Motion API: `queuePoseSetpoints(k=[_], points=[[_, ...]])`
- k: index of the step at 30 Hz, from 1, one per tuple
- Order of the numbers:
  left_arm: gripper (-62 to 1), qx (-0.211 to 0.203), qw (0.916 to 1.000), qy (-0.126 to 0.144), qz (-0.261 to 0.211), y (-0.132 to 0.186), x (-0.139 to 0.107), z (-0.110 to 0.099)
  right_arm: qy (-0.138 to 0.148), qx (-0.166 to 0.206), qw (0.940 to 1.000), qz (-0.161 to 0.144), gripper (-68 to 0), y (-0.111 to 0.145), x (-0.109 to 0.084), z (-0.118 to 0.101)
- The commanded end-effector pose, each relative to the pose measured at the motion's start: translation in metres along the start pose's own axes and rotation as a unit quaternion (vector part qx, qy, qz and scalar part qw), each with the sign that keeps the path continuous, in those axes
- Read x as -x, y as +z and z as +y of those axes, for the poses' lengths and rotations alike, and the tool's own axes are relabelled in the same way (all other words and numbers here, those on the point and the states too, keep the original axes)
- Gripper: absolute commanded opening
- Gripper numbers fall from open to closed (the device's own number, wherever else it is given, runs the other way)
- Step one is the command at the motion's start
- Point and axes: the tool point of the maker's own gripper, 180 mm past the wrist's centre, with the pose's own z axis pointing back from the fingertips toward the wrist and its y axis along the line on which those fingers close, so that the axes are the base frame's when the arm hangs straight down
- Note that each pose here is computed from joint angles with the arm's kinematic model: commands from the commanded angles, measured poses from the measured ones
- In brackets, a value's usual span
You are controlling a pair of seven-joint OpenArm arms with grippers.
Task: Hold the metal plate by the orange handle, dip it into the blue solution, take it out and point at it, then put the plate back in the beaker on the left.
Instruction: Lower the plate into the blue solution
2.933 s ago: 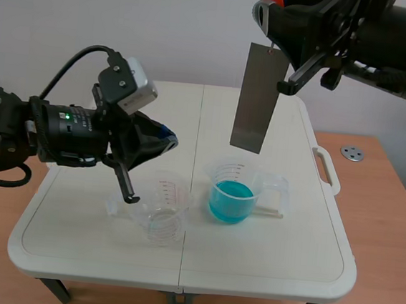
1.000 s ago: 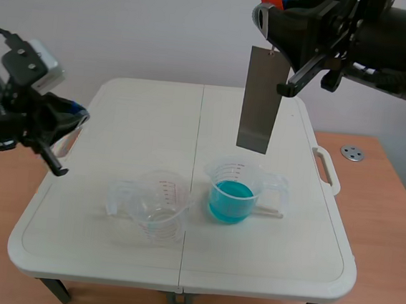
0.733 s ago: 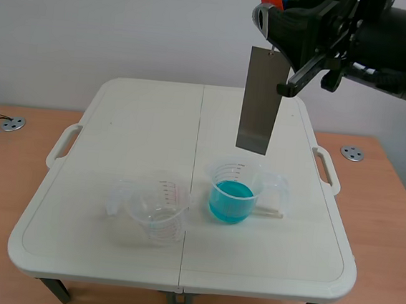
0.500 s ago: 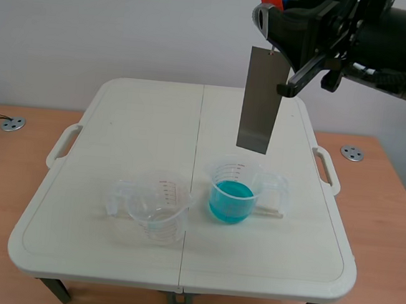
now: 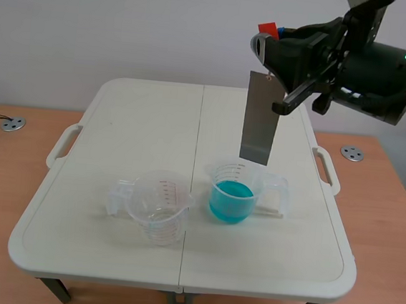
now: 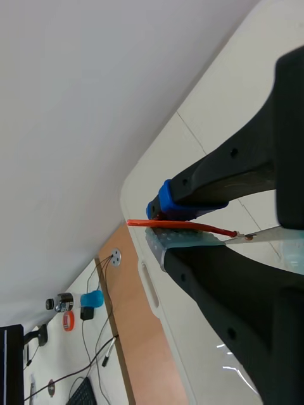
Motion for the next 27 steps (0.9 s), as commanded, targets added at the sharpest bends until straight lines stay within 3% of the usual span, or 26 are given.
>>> queuePoseSetpoints(k=[1, 9, 13, 18, 27], points=[[-59.7, 0.016, 0.9998, 0.010, -0.001, -0.004, 0.003, -0.018, 0.004, 0.000, 0.9997, -0.024, -66.3, -0.004, -0.014, -0.003], [-59.6, 0.119, 0.9916, 0.017, 0.048, -0.010, 0.039, -0.112, -0.023, -0.004, 0.9996, -0.018, -66.2, -0.008, 0.003, 0.000], [-59.7, 0.162, 0.9850, 0.028, 0.052, -0.012, 0.042, -0.152, -0.032, 0.001, 0.9993, -0.017, -66.2, -0.009, 0.012, 0.000], [-59.7, 0.197, 0.9782, 0.036, 0.055, -0.017, 0.043, -0.182, -0.043, 0.003, 0.9990, -0.012, -66.3, -0.011, 0.025, 0.001], [-59.7, 0.237, 0.9693, 0.036, 0.054, -0.025, 0.040, -0.213, -0.049, 0.002, 0.9988, 0.001, -66.2, -0.013, 0.051, 0.005]])
